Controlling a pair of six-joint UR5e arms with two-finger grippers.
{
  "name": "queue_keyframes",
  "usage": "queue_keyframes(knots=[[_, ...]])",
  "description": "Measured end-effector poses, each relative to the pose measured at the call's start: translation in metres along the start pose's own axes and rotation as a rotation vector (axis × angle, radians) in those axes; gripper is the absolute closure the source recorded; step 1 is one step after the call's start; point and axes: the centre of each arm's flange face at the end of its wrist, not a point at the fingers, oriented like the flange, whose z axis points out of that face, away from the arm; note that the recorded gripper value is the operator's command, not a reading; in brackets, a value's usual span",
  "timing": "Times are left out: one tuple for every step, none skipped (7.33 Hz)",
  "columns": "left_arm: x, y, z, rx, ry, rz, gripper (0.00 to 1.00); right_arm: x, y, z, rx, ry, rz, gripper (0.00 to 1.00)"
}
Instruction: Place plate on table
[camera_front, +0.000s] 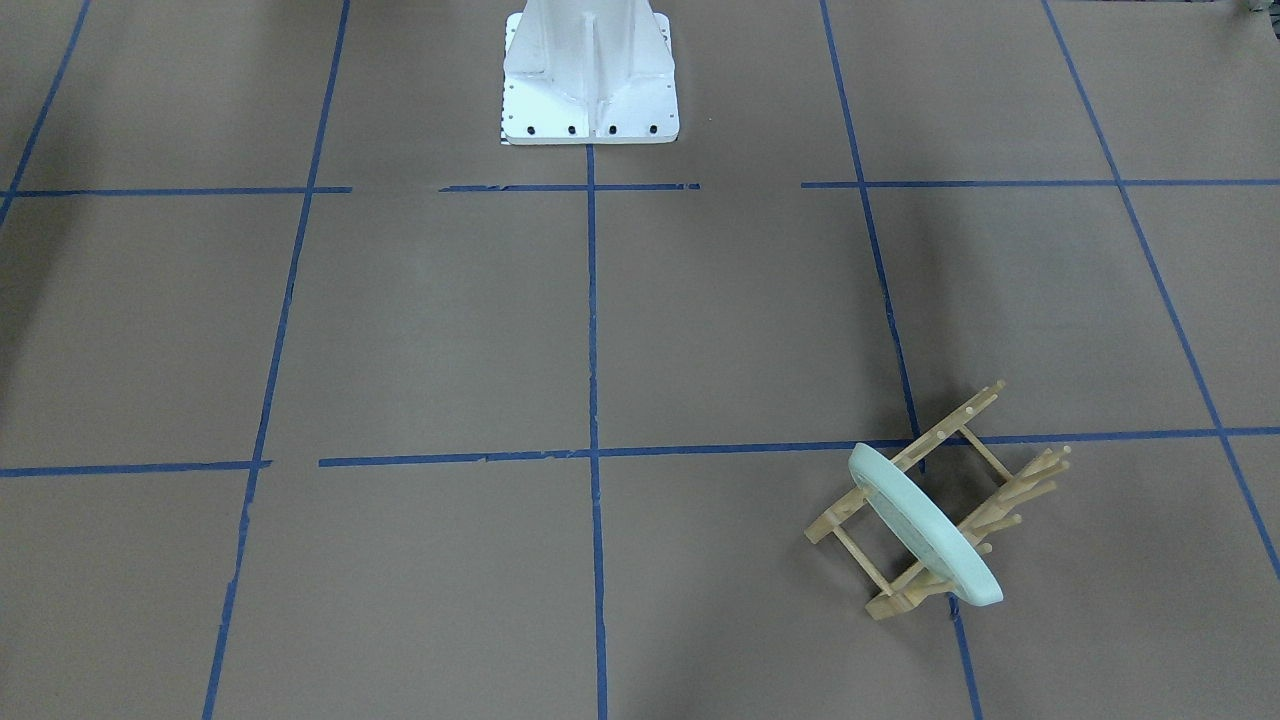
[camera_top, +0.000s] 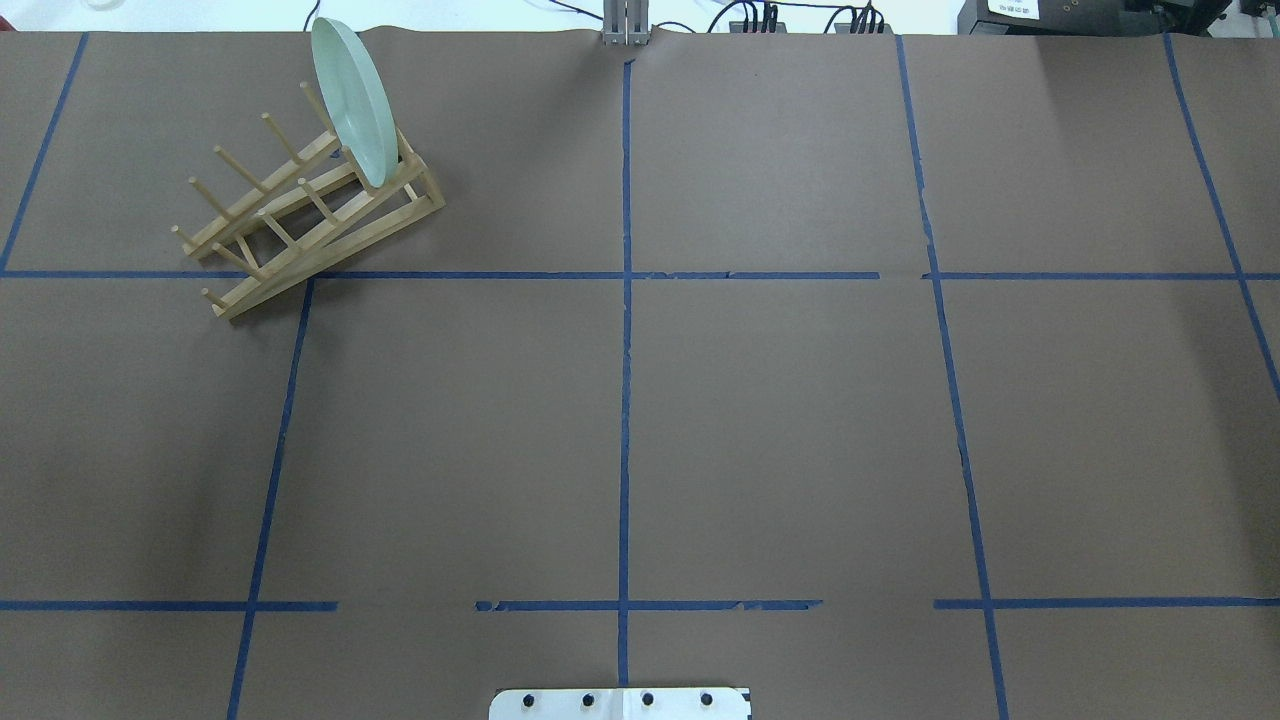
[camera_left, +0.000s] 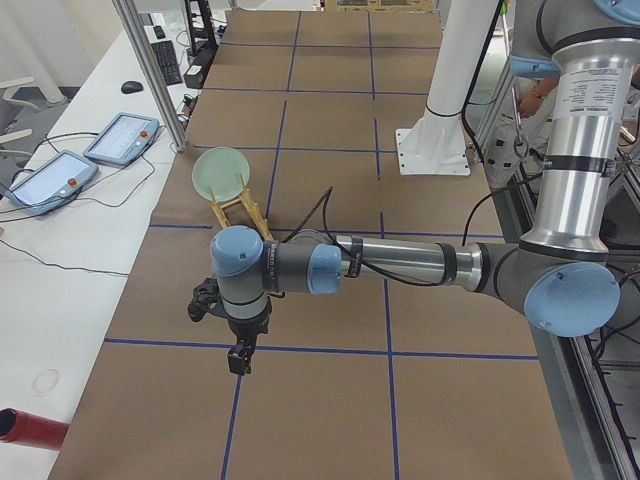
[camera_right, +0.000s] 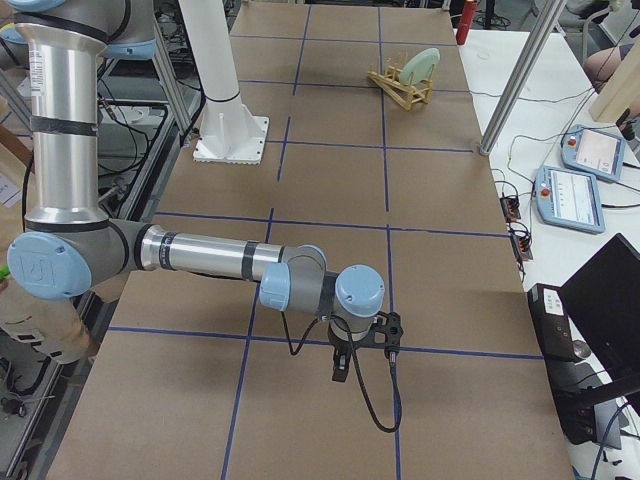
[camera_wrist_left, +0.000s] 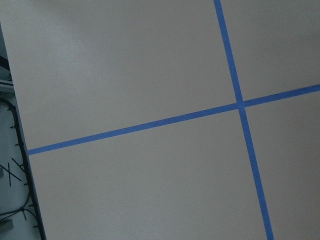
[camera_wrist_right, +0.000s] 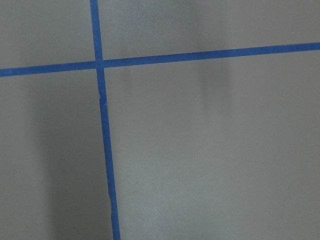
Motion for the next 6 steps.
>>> queue_keyframes(knots=[[0.0028, -0.0017, -0.0008, 0.005, 0.016, 0.006, 0.0, 0.0, 0.0, 0.0, 0.0, 0.0, 0.0, 0.0], [0.0061, -0.0017, 0.0009, 0.007, 0.037, 0.014, 0.0, 0.0, 0.0, 0.0, 0.0, 0.0, 0.0, 0.0], [0.0083, 0.0, 0.0046, 0.007, 0.044, 0.023, 0.0, 0.0, 0.0, 0.0, 0.0, 0.0, 0.0, 0.0], [0.0097, -0.0006, 0.0058, 0.017, 0.041, 0.036, 0.0, 0.0, 0.0, 0.0, 0.0, 0.0, 0.0, 0.0], [0.0095, -0.0044, 0.0056, 0.038, 0.026, 0.055, 0.0, 0.0, 0.0, 0.0, 0.0, 0.0, 0.0, 0.0], [0.0068, -0.0038, 0.0069, 0.052, 0.006, 0.067, 0.0, 0.0, 0.0, 0.0, 0.0, 0.0, 0.0, 0.0]])
